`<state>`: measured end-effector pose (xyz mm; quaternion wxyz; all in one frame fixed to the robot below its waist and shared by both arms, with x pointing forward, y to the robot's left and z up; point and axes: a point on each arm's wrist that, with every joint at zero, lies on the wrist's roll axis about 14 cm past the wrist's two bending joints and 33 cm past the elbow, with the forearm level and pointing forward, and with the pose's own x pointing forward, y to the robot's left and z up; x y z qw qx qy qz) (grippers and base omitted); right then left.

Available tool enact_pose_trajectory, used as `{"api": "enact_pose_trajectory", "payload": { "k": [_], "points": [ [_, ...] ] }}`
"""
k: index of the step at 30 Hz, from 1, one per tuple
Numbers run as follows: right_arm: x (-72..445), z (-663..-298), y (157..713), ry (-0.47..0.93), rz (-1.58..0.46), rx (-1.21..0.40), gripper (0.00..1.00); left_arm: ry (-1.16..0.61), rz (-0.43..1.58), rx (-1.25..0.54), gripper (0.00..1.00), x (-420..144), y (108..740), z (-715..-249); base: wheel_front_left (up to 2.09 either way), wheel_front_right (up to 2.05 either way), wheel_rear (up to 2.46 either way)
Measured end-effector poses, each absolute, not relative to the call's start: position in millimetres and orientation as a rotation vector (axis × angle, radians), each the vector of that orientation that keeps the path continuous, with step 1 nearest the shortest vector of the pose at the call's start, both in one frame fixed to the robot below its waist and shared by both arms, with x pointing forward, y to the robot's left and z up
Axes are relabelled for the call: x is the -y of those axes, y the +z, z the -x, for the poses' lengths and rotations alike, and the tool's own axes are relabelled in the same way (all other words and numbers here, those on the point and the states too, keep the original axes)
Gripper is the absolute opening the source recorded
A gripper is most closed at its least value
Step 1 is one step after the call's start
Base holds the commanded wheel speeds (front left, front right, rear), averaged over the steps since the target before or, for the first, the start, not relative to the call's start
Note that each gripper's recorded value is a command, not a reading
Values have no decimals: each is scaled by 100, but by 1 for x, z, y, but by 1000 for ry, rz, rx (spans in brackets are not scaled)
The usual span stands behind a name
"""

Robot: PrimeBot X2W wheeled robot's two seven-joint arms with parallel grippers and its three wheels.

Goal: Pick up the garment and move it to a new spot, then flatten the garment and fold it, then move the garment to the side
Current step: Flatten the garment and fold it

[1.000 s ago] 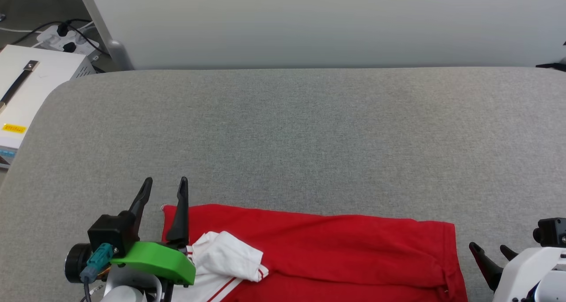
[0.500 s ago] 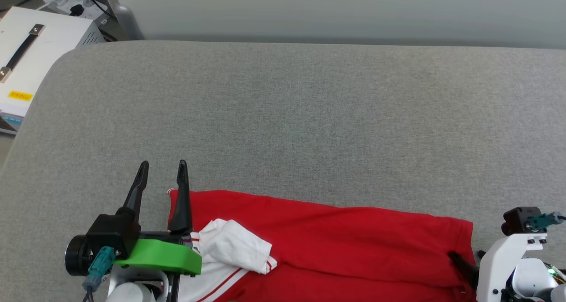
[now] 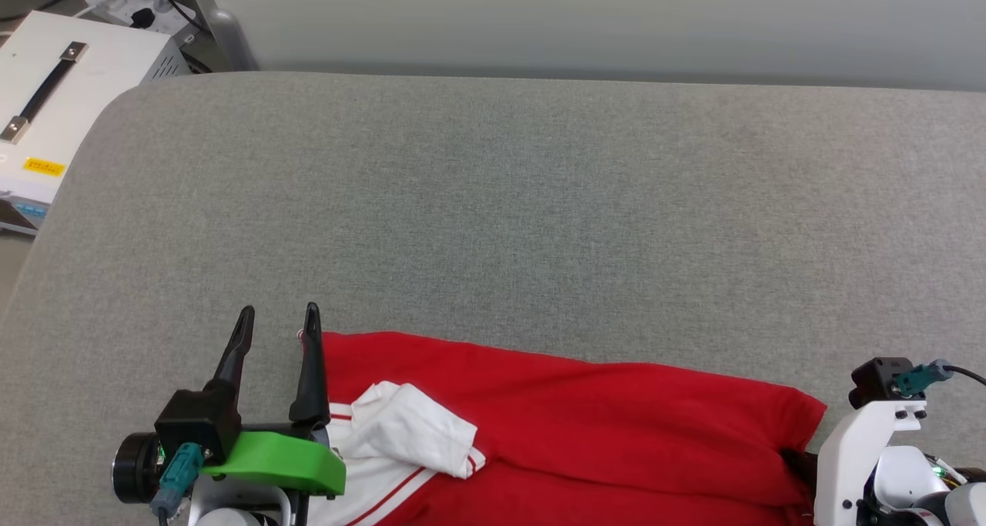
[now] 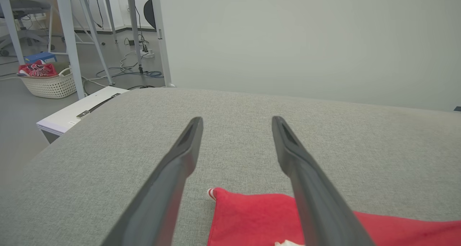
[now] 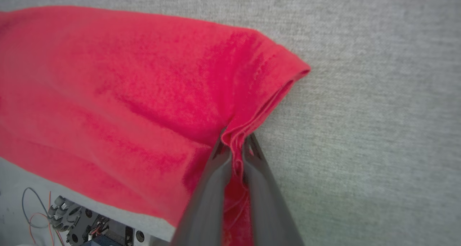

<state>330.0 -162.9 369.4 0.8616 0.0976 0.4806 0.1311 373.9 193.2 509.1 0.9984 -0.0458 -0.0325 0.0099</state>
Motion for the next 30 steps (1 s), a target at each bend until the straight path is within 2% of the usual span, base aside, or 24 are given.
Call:
{"api": "enact_pose_trajectory", "payload": {
  "k": [8, 18, 22, 26, 30],
  "points": [
    [191, -345, 398, 205, -199, -905, 0, 8, 75, 59, 100, -190, 507, -365, 0, 0, 0],
    [289, -338, 422, -64, -238, -853, 0, -35, 68, 51, 100, -177, 505, -363, 0, 0, 0],
    [307, -328, 422, -124, -283, -867, 0, -48, 68, 46, 100, -173, 503, -363, 0, 0, 0],
    [289, -323, 420, -92, -464, -885, 0, -57, 63, 45, 100, -170, 503, -362, 0, 0, 0],
    [238, -327, 432, 64, -706, -866, 0, -55, 62, 45, 100, -170, 503, -362, 0, 0, 0]
  ]
}}
